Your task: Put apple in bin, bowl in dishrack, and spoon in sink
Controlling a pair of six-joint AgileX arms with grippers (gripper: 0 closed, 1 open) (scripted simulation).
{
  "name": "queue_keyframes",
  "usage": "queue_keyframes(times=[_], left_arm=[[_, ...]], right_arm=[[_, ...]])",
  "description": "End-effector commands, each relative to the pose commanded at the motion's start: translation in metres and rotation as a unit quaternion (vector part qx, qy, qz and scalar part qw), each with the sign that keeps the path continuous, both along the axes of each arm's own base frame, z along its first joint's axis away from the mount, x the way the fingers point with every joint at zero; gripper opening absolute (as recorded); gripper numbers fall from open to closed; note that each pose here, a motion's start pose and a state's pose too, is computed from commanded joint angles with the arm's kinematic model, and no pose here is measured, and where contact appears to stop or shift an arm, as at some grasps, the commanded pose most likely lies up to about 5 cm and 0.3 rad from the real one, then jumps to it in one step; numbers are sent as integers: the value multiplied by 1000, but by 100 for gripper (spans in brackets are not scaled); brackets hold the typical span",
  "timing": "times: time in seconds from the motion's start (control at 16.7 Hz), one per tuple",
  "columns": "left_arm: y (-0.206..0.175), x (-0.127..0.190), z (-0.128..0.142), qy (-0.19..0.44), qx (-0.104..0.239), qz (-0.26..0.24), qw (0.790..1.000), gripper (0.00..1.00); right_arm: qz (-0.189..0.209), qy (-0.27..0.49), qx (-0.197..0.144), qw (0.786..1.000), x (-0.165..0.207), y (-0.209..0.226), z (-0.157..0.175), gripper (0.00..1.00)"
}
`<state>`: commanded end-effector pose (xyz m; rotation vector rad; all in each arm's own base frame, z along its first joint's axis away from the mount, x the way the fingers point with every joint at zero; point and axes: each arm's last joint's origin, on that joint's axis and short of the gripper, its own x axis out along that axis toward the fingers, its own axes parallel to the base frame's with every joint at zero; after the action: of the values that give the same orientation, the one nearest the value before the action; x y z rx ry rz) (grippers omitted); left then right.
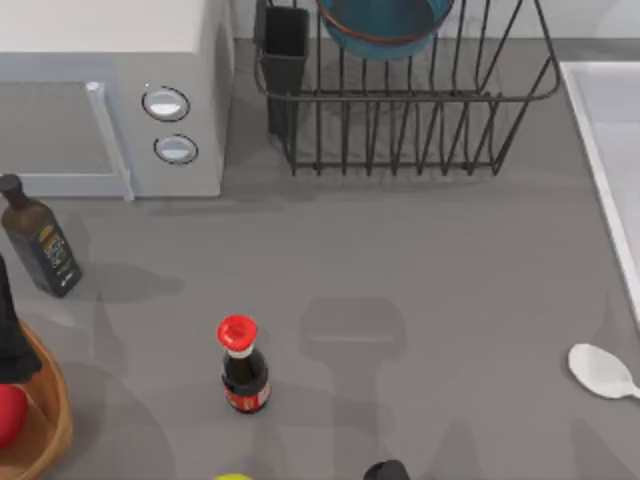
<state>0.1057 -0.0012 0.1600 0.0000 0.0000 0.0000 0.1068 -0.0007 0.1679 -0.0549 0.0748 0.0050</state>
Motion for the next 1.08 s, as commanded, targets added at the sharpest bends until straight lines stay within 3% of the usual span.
queue_keyframes(times=[0.24, 0.42, 0.54, 0.72, 0.9, 1.08], left_arm=[[0, 0, 0, 0, 0, 0, 1000, 100], [0, 0, 0, 0, 0, 0, 1000, 100], [0, 0, 0, 0, 0, 0, 1000, 100], [0, 0, 0, 0, 0, 0, 1000, 100], [0, 0, 0, 0, 0, 0, 1000, 100], [0, 0, 0, 0, 0, 0, 1000, 100]], right_arm=[[18, 135, -79, 987, 9, 1, 15, 100], [56, 273, -150, 949, 25, 1, 26, 100], [96, 365, -193, 906, 40, 2, 31, 100], [166, 484, -240, 825, 65, 3, 33, 100], [234, 570, -264, 742, 87, 4, 29, 100], [280, 614, -273, 686, 101, 5, 26, 100]])
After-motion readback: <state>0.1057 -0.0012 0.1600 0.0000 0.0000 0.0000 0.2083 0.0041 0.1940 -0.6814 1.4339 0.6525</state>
